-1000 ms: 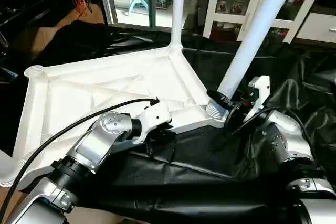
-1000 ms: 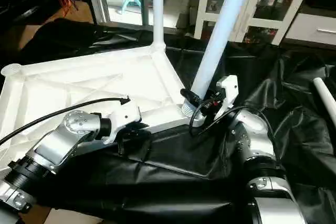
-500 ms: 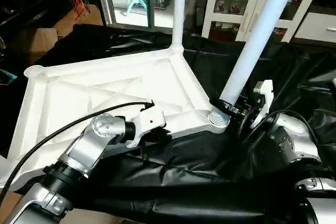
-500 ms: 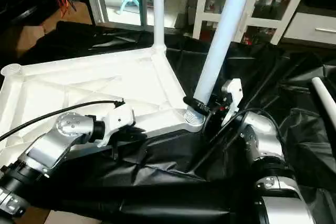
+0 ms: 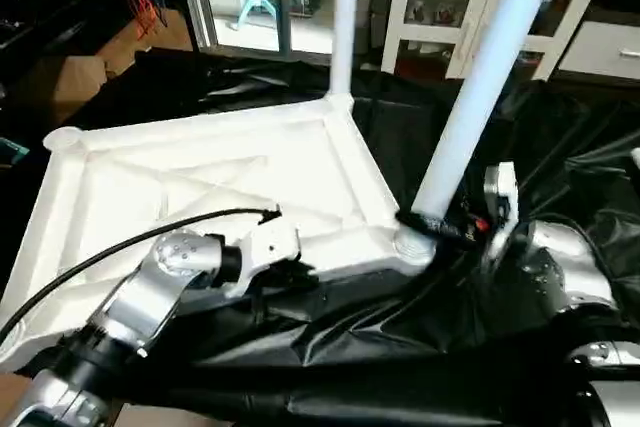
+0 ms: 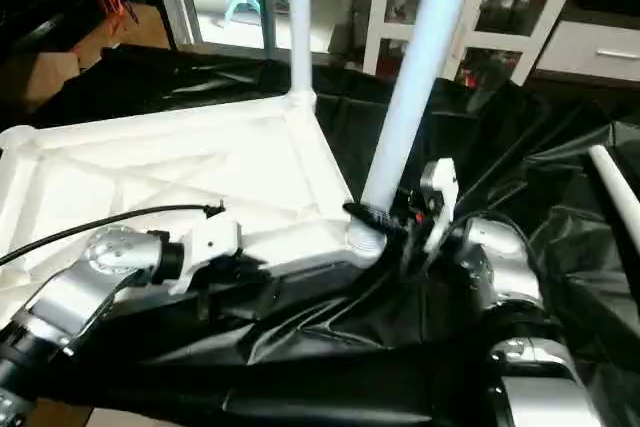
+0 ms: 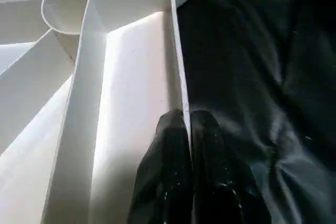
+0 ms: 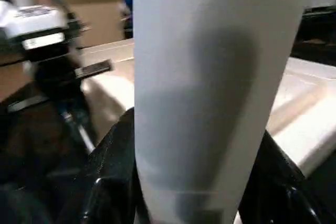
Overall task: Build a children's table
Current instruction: Insert table leg to table base
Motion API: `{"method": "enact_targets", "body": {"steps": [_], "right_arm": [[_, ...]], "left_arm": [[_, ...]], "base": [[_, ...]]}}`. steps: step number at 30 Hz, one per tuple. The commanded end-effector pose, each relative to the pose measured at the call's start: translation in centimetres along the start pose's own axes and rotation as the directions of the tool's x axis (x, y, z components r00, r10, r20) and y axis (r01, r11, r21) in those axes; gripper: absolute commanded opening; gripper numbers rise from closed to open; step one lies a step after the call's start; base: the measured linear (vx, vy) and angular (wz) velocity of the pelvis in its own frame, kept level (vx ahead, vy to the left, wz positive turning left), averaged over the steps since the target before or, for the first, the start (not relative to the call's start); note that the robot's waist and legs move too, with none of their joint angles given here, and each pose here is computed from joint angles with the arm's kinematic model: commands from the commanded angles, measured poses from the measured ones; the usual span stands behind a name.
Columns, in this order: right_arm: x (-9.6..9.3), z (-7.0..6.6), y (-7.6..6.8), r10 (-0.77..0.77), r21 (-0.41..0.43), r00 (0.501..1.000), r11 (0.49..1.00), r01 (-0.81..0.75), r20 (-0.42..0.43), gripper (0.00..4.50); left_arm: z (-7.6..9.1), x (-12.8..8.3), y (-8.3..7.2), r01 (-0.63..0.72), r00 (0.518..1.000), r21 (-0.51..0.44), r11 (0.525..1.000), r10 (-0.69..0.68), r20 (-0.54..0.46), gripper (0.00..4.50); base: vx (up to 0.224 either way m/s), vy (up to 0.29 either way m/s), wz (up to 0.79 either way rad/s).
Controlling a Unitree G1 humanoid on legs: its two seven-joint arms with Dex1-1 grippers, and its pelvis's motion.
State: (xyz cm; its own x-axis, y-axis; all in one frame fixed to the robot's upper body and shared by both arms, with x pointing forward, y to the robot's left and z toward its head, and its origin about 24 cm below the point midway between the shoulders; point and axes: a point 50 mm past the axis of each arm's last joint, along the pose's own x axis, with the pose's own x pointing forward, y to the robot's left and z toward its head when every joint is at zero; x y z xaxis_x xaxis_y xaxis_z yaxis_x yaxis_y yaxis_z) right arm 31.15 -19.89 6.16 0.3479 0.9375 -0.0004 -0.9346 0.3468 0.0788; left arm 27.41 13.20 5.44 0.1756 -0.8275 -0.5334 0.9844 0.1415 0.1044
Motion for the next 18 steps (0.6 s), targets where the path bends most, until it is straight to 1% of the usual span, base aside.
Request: {"method": "enact_targets", "body": {"steps": [1,3,7,8,9,10,11,13,18], "right_arm": [[-1.3,-2.7,0.8,0.009,0.115,0.994,0.993,0.004,-0.112,1.85],[-1.4,-2.9,0.9,0.01,0.122,0.993,0.992,0.005,-0.118,1.85],[-2.0,-4.1,1.3,-0.005,0.139,0.989,0.99,0.026,-0.149,1.85],[-2.0,-4.1,1.3,-0.005,0.139,0.989,0.99,0.026,-0.149,1.85],[-2.4,-4.8,1.6,-0.015,0.138,0.984,0.99,0.04,-0.175,1.85],[-2.5,-5.0,1.6,-0.02,0.137,0.983,0.99,0.045,-0.182,1.85],[-3.1,-5.8,1.9,-0.047,0.131,0.976,0.988,0.076,-0.211,1.85],[-3.5,-6.4,2.2,-0.077,0.119,0.972,0.987,0.105,-0.224,1.85],[-3.3,-6.9,2.4,-0.142,0.114,0.972,0.98,0.165,-0.185,1.85]], "left_arm": [[-0.7,1.3,-2.6,0.205,0.979,-0.035,0.978,-0.204,0.028,0.0],[-0.7,1.3,-2.6,0.206,0.978,-0.04,0.978,-0.205,0.031,0.0],[-0.8,1.0,-2.5,0.201,0.979,-0.044,0.979,-0.2,0.029,0.0],[-0.8,1.0,-2.5,0.201,0.979,-0.044,0.979,-0.2,0.029,0.0],[-0.8,0.9,-2.5,0.199,0.98,-0.045,0.979,-0.197,0.028,0.0],[-0.9,0.9,-2.5,0.197,0.98,-0.046,0.979,-0.196,0.027,0.0],[-0.9,0.9,-2.4,0.188,0.982,-0.046,0.981,-0.187,0.021,0.0],[-1.0,0.8,-2.3,0.178,0.984,-0.047,0.983,-0.178,0.014,0.0],[-1.1,0.8,-2.2,0.165,0.986,-0.054,0.985,-0.164,0.013,0.0]], "base": [[0.0,0.0,0.0],[0.0,0.0,0.0],[0.0,0.0,0.0],[0.0,0.0,0.0],[0.0,0.0,0.0],[0.0,0.0,0.0],[0.0,0.0,0.0],[0.0,0.0,0.0],[0.0,0.0,0.0]]}}
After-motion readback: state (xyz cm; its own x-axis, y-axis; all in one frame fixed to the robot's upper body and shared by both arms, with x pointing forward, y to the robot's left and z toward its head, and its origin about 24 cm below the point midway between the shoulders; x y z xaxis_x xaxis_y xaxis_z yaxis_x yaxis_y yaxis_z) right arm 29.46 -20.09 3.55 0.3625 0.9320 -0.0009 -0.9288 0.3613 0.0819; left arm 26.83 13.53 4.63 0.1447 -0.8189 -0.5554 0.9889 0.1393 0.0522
